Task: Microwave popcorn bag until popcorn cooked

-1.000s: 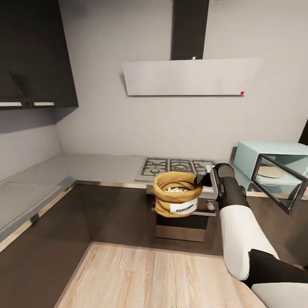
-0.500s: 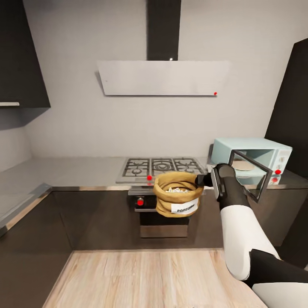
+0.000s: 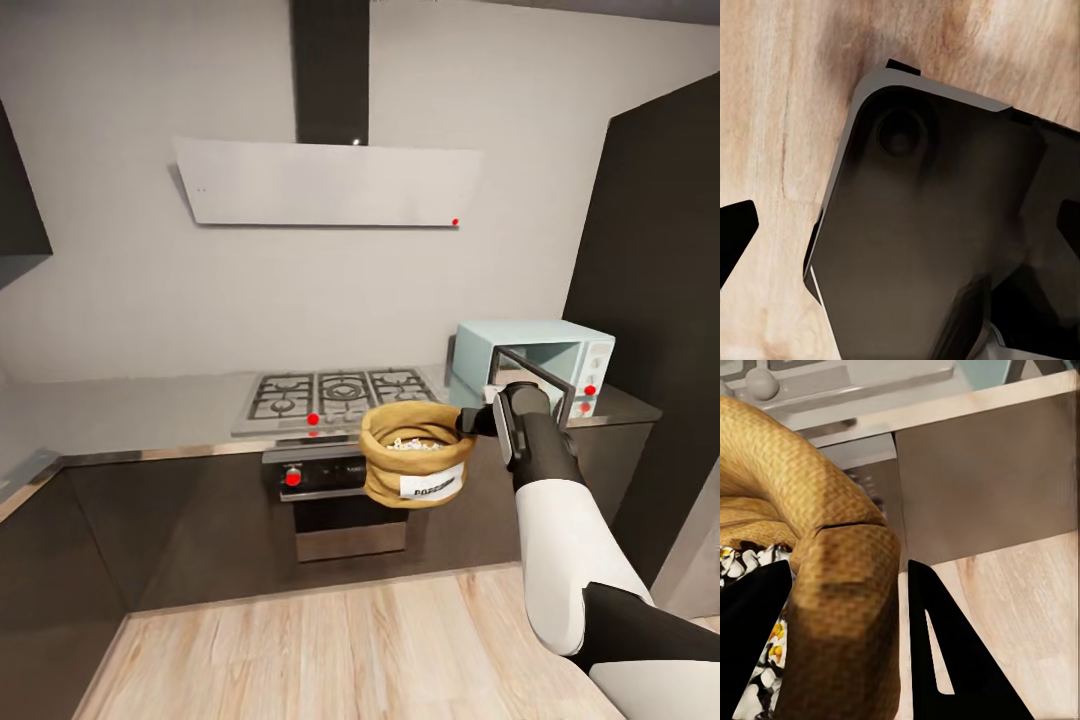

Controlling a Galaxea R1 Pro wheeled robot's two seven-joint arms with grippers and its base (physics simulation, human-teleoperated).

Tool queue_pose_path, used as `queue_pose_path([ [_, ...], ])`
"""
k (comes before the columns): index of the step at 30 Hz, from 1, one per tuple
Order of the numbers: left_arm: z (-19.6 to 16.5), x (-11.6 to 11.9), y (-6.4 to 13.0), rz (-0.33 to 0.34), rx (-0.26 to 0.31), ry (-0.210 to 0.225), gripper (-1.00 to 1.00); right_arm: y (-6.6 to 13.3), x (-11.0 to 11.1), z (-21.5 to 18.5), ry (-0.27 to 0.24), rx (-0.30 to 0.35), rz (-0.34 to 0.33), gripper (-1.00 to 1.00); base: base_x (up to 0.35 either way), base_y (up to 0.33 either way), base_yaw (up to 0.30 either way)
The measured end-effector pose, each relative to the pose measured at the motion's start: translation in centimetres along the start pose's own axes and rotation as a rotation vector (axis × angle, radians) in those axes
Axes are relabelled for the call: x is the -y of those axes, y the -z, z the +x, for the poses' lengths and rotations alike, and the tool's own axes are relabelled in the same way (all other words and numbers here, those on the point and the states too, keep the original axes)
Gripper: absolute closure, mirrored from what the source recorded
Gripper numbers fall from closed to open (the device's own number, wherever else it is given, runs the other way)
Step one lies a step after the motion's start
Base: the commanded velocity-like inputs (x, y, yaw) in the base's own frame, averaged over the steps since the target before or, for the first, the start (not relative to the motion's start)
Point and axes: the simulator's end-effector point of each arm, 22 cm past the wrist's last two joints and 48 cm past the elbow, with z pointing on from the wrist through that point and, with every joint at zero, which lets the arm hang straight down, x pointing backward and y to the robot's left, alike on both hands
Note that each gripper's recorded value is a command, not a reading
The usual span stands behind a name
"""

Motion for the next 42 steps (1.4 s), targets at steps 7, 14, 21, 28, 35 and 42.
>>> queue_pose_path([
  [7, 0.0, 0.0, 0.0, 0.0, 0.0, 0.0, -1.0, 0.0, 0.0, 0.0, 0.0, 0.0, -0.001, 1.0, 0.0, 0.0, -0.01],
  [14, 0.0, 0.0, 0.0, 0.0, 0.0, -0.001, -1.0, 0.0, -0.1, 0.0, 0.0, 0.0, -0.002, 1.0, 0.0, 0.0, 0.0],
  [21, 0.0, 0.0, 0.0, 0.0, 0.0, -0.001, -1.0, 0.1, -0.1, -0.1, 0.001, 0.003, -0.001, 1.0, 0.0, 0.0, 0.0],
  [28, 0.1, 0.4, 0.0, 0.005, -0.002, -0.009, -1.0, 0.0, -0.1, 0.0, 0.0, 0.001, -0.002, 1.0, -0.266, 0.0, 0.0],
  [35, 0.1, 0.3, 0.0, 0.004, -0.002, -0.01, -1.0, -0.1, -0.2, 0.0, -0.002, -0.001, -0.006, 1.0, -0.344, 0.0, 0.0],
  [42, 0.1, 0.3, 0.0, 0.004, -0.001, -0.013, -1.0, -0.1, 1.4, -0.1, -0.006, 0.0, 0.017, 1.0, -0.336, 0.0, -0.097],
])
